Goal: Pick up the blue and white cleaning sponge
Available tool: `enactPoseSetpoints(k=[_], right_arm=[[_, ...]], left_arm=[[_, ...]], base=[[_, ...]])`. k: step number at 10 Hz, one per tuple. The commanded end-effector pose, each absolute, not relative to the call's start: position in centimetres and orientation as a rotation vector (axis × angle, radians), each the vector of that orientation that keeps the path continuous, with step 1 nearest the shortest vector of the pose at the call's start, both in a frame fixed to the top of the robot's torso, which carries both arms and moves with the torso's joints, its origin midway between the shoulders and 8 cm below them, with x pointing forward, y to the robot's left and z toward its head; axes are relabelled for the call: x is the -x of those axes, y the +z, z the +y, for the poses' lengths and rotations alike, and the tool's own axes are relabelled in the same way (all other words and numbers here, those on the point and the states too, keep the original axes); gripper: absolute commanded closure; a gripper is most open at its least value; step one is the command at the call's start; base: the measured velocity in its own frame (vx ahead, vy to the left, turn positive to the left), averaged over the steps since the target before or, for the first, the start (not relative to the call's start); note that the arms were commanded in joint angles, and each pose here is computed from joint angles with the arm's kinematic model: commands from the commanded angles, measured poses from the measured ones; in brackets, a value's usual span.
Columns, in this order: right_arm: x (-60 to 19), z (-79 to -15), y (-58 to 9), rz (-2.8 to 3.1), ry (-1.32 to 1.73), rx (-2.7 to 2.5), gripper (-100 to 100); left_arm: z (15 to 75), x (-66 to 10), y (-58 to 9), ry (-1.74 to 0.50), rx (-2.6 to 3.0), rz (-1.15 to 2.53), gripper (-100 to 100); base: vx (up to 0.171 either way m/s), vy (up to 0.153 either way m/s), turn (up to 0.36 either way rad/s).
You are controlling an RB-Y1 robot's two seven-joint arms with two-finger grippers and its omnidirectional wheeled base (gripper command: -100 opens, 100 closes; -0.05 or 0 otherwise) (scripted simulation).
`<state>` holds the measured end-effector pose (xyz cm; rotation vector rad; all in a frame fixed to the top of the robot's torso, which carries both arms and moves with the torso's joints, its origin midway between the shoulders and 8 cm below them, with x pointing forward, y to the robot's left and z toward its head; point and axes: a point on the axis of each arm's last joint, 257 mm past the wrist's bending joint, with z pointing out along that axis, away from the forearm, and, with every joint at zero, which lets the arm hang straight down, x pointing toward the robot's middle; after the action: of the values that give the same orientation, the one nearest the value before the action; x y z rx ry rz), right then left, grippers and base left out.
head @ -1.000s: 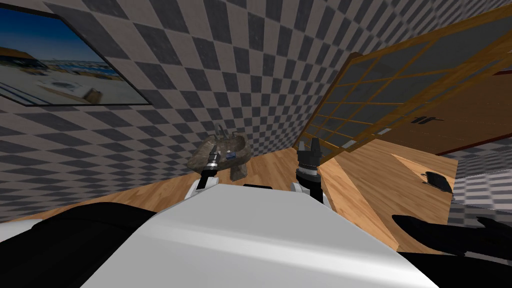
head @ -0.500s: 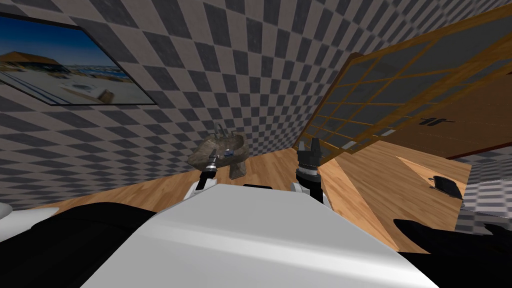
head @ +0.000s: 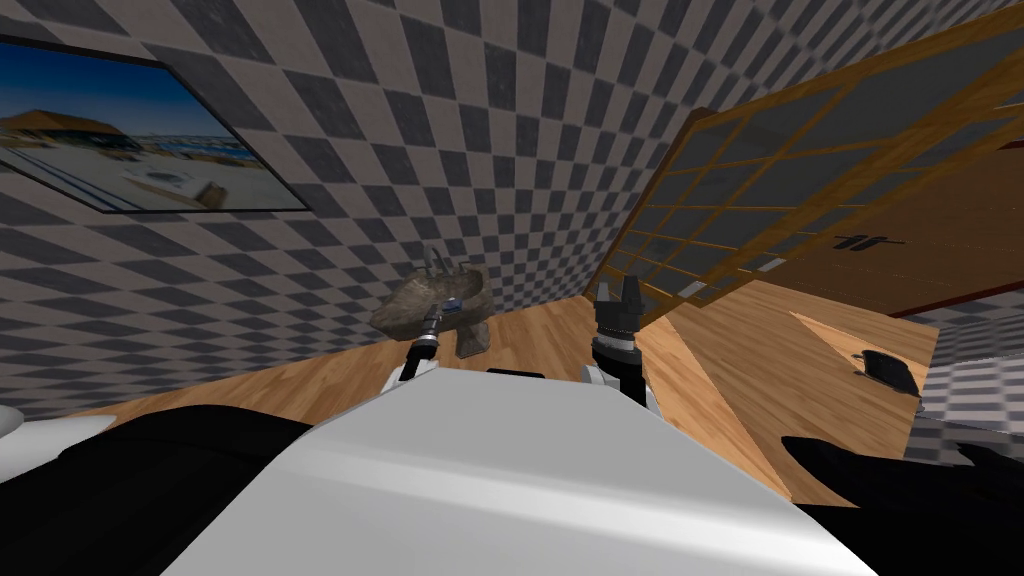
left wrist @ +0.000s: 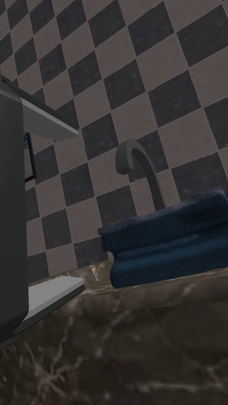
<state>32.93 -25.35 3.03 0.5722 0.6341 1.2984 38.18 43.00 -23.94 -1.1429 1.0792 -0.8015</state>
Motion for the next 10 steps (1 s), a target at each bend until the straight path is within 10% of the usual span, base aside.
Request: enactPoseSetpoints(k=[1,6,7,8,9,10], right_arm=[[-32.9,-25.4,3.0,0.634,1.298,-0.572,0],[-32.9,-25.4,3.0,0.634,1.298,-0.572,0],[-32.9,-25.4,3.0,0.634,1.298,-0.572,0],[-32.9,-25.4,3.0,0.634,1.298,-0.572,0],[-32.9,-25.4,3.0,0.634,1.298,-0.572,0],[-32.9,-25.4,3.0,0.634,1.298,-0.572,0]], left_arm=[[42.3,-38.1,-25.7,-0.808,1.195,1.066,-100],[40.8,-38.0,-27.4,-0.835,1.273,1.018,-100],[40.7,-38.0,-27.5,-0.836,1.275,1.017,0],[40.7,-38.0,-27.5,-0.836,1.275,1.017,-100],[40.7,-38.0,-27.5,-0.836,1.275,1.017,100],[40.7,-38.0,-27.5,-0.836,1.275,1.017,100]], base=[[0.022,-0.062,-0.033],[0.026,-0.009,-0.014],[0.0,0.0,0.0],[0.0,0.0,0.0],[0.0,0.0,0.0],[0.0,0.0,0.0]])
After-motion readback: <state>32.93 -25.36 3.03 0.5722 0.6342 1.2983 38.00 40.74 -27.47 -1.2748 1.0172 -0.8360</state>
